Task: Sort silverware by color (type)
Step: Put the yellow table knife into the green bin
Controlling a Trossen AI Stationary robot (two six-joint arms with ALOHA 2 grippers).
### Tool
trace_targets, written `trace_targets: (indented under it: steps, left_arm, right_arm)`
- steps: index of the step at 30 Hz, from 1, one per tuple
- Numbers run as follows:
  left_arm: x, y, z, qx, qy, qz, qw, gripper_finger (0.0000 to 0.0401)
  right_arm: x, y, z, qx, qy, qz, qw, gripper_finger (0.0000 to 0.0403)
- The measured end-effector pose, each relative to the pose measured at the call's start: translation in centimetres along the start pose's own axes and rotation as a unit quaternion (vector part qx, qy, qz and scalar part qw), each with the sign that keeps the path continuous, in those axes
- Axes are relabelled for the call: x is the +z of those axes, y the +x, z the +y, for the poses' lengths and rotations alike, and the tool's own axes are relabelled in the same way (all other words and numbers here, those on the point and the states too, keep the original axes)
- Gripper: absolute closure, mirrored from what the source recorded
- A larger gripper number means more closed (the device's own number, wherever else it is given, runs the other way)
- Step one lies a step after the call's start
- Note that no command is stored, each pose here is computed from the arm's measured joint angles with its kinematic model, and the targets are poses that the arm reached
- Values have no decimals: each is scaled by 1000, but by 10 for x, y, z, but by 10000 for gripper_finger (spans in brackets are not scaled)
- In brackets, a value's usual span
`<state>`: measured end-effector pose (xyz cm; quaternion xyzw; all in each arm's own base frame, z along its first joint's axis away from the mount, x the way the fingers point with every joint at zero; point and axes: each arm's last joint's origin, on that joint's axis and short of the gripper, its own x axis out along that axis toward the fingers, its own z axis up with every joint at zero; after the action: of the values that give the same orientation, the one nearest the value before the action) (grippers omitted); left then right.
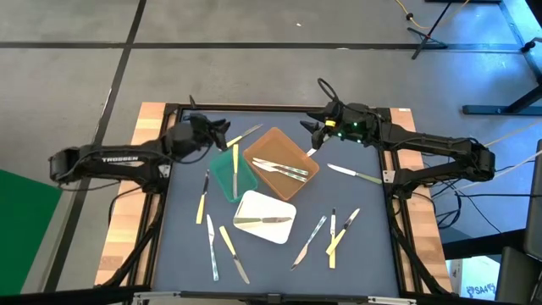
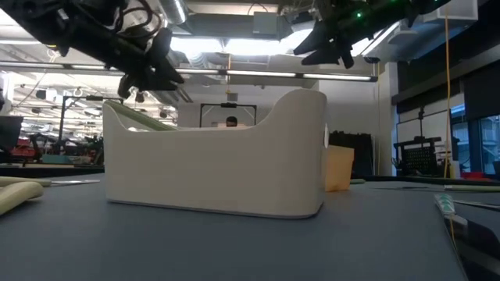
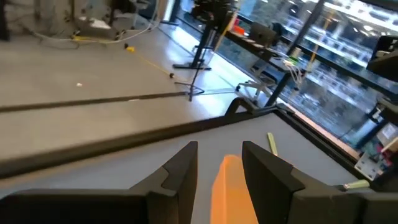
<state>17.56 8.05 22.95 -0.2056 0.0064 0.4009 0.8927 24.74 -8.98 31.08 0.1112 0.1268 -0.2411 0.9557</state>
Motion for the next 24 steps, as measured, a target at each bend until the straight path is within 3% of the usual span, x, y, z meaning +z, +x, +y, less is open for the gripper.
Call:
trace_targets:
  steps: [9, 16, 24]
  left_arm:
    - [34, 13, 29, -2, 68, 44, 997, 282]
    - [45, 19, 50, -28, 113, 61, 991, 282]
    - [27, 41, 67, -98, 139, 154, 973, 282]
  right_arm:
    - [0, 0, 0, -1, 0, 1, 1000, 207]
    - [0, 0, 0, 0, 0, 0, 1000, 207]
    - [0, 0, 0, -7, -16, -2, 1000, 207]
